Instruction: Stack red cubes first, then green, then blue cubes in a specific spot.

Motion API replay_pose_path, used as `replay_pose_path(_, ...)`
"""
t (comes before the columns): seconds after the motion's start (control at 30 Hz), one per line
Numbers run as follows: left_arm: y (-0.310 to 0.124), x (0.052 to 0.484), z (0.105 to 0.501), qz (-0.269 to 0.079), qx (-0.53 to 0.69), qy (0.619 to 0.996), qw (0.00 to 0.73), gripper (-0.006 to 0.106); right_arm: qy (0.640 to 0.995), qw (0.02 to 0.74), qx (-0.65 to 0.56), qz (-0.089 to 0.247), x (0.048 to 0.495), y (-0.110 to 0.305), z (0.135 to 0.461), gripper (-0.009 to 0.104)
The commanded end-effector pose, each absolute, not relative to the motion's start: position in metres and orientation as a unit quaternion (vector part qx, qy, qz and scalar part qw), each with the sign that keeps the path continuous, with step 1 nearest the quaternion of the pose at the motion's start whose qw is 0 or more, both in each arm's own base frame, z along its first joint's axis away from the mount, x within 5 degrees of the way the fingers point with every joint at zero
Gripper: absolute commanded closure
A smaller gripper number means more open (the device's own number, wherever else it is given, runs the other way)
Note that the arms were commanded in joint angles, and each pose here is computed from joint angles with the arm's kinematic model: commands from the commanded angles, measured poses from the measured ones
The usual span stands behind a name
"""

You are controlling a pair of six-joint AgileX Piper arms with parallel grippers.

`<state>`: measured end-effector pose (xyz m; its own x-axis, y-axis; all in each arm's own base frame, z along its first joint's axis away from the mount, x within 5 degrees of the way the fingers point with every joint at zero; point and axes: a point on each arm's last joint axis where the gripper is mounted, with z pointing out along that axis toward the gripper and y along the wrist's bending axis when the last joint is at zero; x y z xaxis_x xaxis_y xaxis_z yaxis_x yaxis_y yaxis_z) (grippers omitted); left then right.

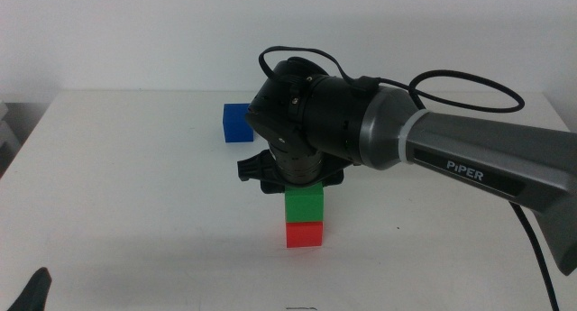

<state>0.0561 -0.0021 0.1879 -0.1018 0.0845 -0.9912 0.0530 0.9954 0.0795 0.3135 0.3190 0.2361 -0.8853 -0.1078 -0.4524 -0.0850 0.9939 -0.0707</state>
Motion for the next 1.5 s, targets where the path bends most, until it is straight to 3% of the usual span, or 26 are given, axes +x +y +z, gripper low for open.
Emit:
replay_pose_path(0.0, -0.003, 0.055, 0.198, 0.003, 0.039, 0.706, 0.707, 0.007, 0.961, 0.273, -0.047, -0.006, 0.314, 0.312, 0.272, 0.096)
replay_pose_path(0.3, -0.003, 0.055, 0.198, 0.003, 0.039, 0.706, 0.707, 0.007, 0.965, 0.259, -0.042, -0.008, 0.311, 0.311, 0.271, 0.077)
replay_pose_path(0.33, -0.003, 0.055, 0.198, 0.003, 0.039, 0.706, 0.707, 0.007, 0.965, 0.259, -0.041, -0.008, 0.311, 0.311, 0.271, 0.05)
replay_pose_path(0.37, -0.003, 0.055, 0.198, 0.003, 0.039, 0.706, 0.707, 0.007, 0.965, 0.259, -0.041, -0.008, 0.311, 0.311, 0.271, 0.043)
replay_pose_path(0.5, -0.003, 0.055, 0.198, 0.003, 0.039, 0.706, 0.707, 0.007, 0.965, 0.259, -0.041, -0.008, 0.311, 0.311, 0.271, 0.035)
replay_pose_path(0.6, -0.003, 0.055, 0.198, 0.003, 0.039, 0.706, 0.707, 0.007, 0.965, 0.26, -0.041, -0.007, 0.311, 0.311, 0.272, 0.033)
replay_pose_path(0.77, -0.003, 0.055, 0.198, 0.003, 0.039, 0.706, 0.707, 0.007, 0.954, 0.298, -0.041, 0.016, 0.295, 0.3, 0.318, 0.033)
replay_pose_path(0.93, -0.003, 0.055, 0.198, 0.003, 0.039, 0.706, 0.707, 0.007, 0.946, 0.321, -0.032, 0.012, 0.273, 0.267, 0.371, 0.033)
replay_pose_path(1.03, -0.003, 0.055, 0.198, 0.003, 0.039, 0.706, 0.707, 0.007, 0.946, 0.318, -0.059, 0.032, 0.26, 0.244, 0.39, 0.033)
replay_pose_path(1.47, -0.003, 0.055, 0.198, 0.003, 0.039, 0.706, 0.707, 0.007, 0.901, 0.368, -0.208, 0.095, 0.181, 0.131, 0.4, 0.033)
